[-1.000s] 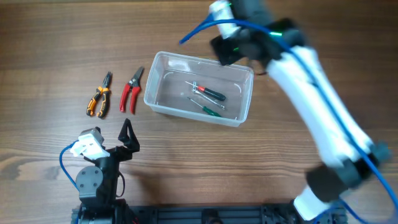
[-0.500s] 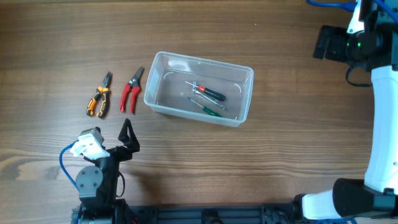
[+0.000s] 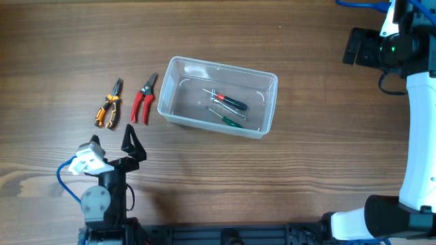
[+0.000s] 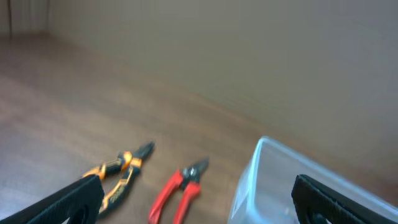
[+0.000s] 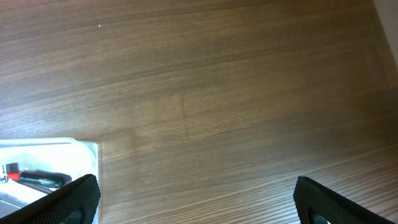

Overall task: Pack container
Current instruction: 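Raise the right arm away from the container, then move the left gripper to the red wire cutters and grasp them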

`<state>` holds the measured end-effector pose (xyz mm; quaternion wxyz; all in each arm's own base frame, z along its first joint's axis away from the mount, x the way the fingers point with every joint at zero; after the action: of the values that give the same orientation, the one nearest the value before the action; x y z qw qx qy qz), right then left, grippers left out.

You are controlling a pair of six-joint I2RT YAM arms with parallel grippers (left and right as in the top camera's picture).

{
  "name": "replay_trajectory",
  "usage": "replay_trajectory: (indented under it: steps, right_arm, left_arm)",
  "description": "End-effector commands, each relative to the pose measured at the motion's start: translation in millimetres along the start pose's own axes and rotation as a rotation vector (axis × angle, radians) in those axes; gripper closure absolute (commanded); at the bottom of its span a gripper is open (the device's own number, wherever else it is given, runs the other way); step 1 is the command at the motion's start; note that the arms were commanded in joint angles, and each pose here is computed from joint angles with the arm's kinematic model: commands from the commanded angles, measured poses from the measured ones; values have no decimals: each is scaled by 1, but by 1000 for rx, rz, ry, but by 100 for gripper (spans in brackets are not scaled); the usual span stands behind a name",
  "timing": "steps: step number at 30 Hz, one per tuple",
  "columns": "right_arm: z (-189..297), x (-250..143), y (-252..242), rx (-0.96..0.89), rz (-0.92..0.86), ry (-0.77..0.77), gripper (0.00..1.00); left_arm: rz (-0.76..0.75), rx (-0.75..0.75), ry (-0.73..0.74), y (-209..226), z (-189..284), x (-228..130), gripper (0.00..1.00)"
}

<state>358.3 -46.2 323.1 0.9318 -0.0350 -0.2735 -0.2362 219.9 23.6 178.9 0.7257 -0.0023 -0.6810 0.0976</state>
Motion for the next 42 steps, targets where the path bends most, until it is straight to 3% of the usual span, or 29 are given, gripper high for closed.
replay_trajectory:
  steps: [1,8,10,15,19,23,25,26,27,28,32,42]
  right_arm:
    - [-2,1,-2,-15,12,-1,0]
    - [-2,1,-2,-15,12,-1,0]
    - [-2,1,-2,-15,12,-1,0]
    - [-2,1,-2,-15,12,-1,0]
    - [-2,1,-2,-15,12,-1,0]
    - [-2,1,-2,-15,12,-1,0]
    - [-2,1,-2,-15,12,-1,0]
    - [-2,1,-2,-15,12,-1,0]
    - [-2,1,-2,-15,12,-1,0]
    - [-2,1,-2,-15,12,-1,0]
    - [-2,1,-2,-15,12,-1,0]
    - [-2,1,-2,-15,12,-1,0]
  left_arm:
    - [11,3,7,-1,3,14,1]
    - [-251,33,297,-8,-27,74,0]
    - [-326,13,523,-14,-62,88,0]
    - [-445,-50,885,-19,-122,90,0]
    - [-442,-58,951,-22,-171,80,0]
    - [-455,-69,1013,-19,-182,56,0]
    - [-514,-146,1035,-23,-184,46,0]
    - [-532,-179,1041,-25,-183,44,4]
    - [-572,-234,1056,-28,-183,38,15]
    - [-627,-293,1081,-29,-182,29,32]
    - [-636,-348,1157,-29,-185,1,59]
    - [-568,-424,1439,-20,-179,-87,61]
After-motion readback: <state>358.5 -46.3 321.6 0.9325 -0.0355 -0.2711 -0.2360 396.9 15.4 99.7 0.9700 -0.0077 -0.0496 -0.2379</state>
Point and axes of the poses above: each gripper's point midway between its finger pads, its own z axis back along the fingers, its own y axis along the line the jaws close on, x = y × z, the point moved 2 cm from there along z, back along the fingers, and after that the axes turned 15 degrees about -z, right-handed, at the moved point
